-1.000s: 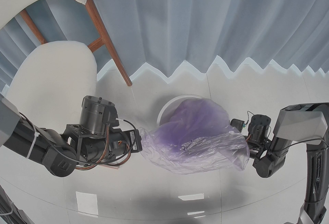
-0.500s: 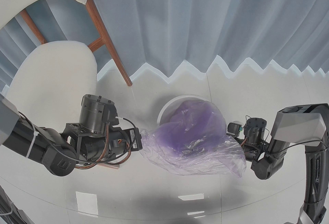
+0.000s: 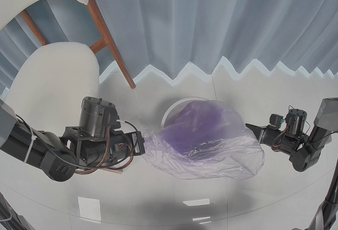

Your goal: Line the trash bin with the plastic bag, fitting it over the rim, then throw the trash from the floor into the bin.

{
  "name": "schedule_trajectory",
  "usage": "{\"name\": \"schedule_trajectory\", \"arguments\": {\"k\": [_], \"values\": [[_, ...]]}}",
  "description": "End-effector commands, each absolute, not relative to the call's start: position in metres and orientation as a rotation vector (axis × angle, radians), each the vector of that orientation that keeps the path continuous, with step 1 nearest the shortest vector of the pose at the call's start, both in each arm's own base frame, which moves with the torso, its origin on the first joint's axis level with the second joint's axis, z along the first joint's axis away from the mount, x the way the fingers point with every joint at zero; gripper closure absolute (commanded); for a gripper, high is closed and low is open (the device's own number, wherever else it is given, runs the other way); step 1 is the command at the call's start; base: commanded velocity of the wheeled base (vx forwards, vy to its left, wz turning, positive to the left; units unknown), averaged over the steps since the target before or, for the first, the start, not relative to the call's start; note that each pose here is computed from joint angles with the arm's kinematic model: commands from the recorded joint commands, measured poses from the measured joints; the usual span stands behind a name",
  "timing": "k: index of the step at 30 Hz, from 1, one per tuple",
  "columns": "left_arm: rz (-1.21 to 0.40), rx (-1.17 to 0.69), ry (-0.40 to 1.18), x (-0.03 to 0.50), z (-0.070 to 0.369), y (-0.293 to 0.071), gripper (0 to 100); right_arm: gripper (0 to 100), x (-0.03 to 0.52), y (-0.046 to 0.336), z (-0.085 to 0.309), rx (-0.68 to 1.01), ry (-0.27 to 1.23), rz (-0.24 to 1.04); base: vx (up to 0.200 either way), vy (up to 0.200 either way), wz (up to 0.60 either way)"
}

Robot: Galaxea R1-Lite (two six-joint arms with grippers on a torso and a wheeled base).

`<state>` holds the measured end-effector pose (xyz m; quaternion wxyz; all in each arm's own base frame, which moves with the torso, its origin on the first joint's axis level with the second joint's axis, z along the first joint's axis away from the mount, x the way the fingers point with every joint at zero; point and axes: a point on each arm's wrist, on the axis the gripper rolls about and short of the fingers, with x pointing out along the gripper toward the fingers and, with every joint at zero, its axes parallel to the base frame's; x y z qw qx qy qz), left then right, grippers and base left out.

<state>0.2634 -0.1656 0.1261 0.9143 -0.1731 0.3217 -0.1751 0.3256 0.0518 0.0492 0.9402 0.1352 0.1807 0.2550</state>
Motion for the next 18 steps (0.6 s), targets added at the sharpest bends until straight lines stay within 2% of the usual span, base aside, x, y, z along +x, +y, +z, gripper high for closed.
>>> {"name": "schedule_trajectory", "arguments": {"k": [1, 4, 7, 11, 15, 18], "values": [[-0.361, -0.356, 0.66, 0.262, 0.127, -0.165, 100, 100, 0.338, 0.022, 0.063, 0.297, 0.296, 0.435, 0.0, 0.0, 0.0], [-0.36, -0.357, 0.658, 0.263, 0.127, -0.165, 100, 100, 0.349, 0.024, 0.073, 0.324, 0.256, 0.442, 0.0, 0.0, 0.0], [-0.361, -0.356, 0.66, 0.263, 0.126, -0.165, 100, 100, 0.357, 0.064, 0.083, 0.414, 0.248, 0.546, 0.0, 0.0, 0.0], [-0.363, -0.358, 0.656, 0.264, 0.127, -0.166, 100, 100, 0.371, 0.09, 0.089, 0.409, 0.202, 0.619, 0.0, 0.0, 0.0], [-0.362, -0.357, 0.657, 0.263, 0.127, -0.165, 100, 100, 0.375, 0.102, 0.082, 0.404, 0.196, 0.669, 0.0, 0.0, 0.0], [-0.361, -0.358, 0.659, 0.263, 0.127, -0.165, 100, 100, 0.377, 0.11, 0.062, 0.394, 0.199, 0.73, 0.0, 0.0, 0.0]]}}
